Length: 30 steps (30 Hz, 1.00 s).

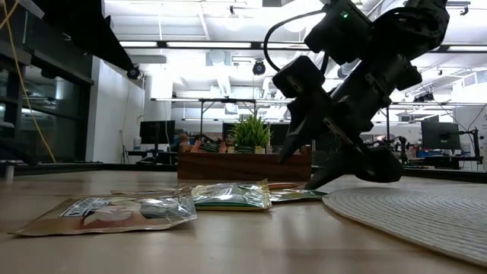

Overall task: Pick & Place Tea
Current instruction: Put the orange tea bag into the left section of the wooden organizer

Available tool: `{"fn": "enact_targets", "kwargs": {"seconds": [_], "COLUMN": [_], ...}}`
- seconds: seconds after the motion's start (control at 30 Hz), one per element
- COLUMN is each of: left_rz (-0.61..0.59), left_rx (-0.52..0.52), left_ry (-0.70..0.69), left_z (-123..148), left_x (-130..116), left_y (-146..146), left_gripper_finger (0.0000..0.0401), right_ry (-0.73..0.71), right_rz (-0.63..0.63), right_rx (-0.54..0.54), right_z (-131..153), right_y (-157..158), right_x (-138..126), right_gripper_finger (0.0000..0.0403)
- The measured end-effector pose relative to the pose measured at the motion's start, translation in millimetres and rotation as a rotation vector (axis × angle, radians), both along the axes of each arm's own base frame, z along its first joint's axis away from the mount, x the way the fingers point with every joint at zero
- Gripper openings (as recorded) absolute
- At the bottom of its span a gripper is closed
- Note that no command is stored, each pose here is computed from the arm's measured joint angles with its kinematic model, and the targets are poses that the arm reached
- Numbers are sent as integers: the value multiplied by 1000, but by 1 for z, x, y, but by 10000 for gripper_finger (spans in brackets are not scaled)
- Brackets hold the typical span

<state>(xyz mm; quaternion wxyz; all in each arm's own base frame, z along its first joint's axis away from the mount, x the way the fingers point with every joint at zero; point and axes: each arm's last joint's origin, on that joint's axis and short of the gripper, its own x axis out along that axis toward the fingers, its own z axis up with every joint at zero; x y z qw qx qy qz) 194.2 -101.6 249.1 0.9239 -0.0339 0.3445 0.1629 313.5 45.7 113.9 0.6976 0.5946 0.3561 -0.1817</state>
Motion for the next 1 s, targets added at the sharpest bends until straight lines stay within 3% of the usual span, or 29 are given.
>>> {"fn": "enact_targets", "kwargs": {"seconds": [0.53,0.67,0.9,1.0], "left_rz": [-11,-13,-29,-30], "left_rx": [-10,-12,2,2], "left_ry": [13,15,22,22], "left_z": [-1,-1,-1,-1], "left_x": [-1,-1,-1,-1], "left_y": [0,0,0,0], "left_gripper_finger": [101,101,101,101], "right_ry": [-36,-19,-9,-12], "right_rz": [-27,-36,-21,-1], "right_rx": [27,16,-9,-28], "right_z": [-13,-15,-16,-16], "right_y": [-1,-2,-2,-2], "right_x": [9,8,7,6], "right_gripper_finger": [210,160,24,9]}}
